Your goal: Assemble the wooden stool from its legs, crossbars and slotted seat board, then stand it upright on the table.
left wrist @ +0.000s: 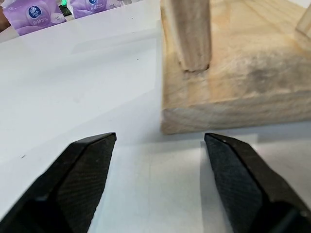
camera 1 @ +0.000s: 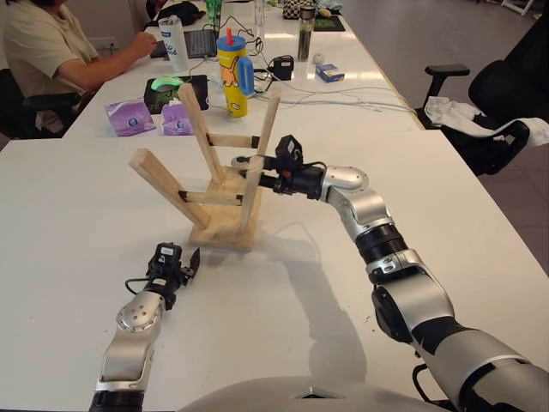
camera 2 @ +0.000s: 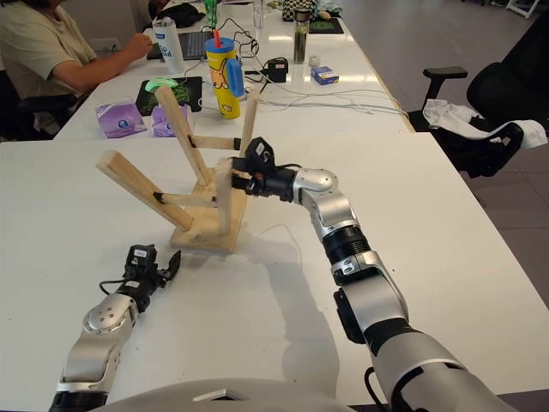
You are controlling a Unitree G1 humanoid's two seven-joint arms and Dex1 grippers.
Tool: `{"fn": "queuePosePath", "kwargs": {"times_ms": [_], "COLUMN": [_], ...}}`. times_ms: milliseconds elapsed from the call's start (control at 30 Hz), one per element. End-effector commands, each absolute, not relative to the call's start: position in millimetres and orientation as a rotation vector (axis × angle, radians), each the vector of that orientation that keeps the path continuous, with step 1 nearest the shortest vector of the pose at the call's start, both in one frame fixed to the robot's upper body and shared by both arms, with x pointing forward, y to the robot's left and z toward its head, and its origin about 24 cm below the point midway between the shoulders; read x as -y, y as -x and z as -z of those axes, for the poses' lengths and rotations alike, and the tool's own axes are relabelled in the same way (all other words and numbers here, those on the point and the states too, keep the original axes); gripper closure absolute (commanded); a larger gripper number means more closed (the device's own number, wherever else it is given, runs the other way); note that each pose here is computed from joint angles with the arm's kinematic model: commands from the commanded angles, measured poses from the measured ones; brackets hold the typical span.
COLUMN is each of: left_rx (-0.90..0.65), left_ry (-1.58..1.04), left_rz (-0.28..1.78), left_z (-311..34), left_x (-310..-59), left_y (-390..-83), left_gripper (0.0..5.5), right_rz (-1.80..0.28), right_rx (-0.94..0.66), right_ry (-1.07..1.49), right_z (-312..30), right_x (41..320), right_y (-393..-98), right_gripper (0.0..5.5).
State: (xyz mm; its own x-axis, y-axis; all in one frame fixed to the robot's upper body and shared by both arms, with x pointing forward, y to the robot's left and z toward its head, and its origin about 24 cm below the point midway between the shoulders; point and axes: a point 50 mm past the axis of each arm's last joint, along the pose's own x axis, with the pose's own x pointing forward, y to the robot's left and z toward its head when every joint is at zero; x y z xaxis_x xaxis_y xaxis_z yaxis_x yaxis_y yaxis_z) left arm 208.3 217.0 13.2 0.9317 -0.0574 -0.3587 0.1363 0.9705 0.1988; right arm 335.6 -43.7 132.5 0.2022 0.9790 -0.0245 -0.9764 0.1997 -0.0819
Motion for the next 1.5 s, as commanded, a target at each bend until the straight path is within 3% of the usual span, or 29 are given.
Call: {"fn": "queuePosePath", "kwargs": {"times_ms": [33,133,233,300,400,533,733,867,1100,1367,1500], "left_rx": [-0.448,-0.419,-0.397,-0.381,-0.363,-0.339,-0.388,-0.424,-0.498,-0.530,-0.551], "left_ry": [-0.249,-0.249,-0.230,-0.210,-0.172,-0.166,-0.235,-0.261,-0.241,-0.247,-0.235], "left_rz": [0.042,0.029,0.028,0.032,-0.016,-0.107,-0.155,-0.116,0.008,0.034,0.058], "left_z": [1.3,-2.0,-4.4,-6.1,-8.6,-15.1,-15.3,-11.5,3.6,4.8,7.0], "left_x": [-231.4,-231.4,-224.8,-215.5,-208.5,-212.9,-231.6,-234.1,-217.4,-221.1,-215.9], "left_y": [-213.4,-222.1,-226.3,-227.0,-218.8,-198.8,-160.9,-153.0,-169.3,-165.6,-158.3], "left_gripper": [2.09,2.09,2.09,2.09,2.09,2.09,2.09,2.09,2.09,2.09,2.09], "right_rz": [-1.551,-1.592,-1.329,-1.168,-1.137,-1.042,-0.616,-0.443,-0.504,-0.529,-0.610], "right_rx": [0.019,-0.005,-0.101,-0.185,-0.282,-0.454,-0.427,-0.416,-0.424,-0.435,-0.429], "right_ry": [0.078,0.052,0.094,-0.040,-0.155,-0.033,0.014,0.099,0.149,0.080,0.058], "right_z": [-126.7,-119.1,-99.3,-88.4,-82.0,-60.6,-45.8,-31.3,-6.2,0.5,0.2], "right_x": [20.6,-1.4,-7.7,0.7,22.0,78.8,154.0,178.0,154.5,150.9,136.5], "right_y": [-303.1,-279.1,-280.8,-267.3,-227.7,-202.5,-208.5,-225.7,-270.1,-269.0,-261.8], "right_gripper": [3.80,3.80,3.80,3.80,3.80,3.80,3.80,3.80,3.80,5.15,5.48]}}
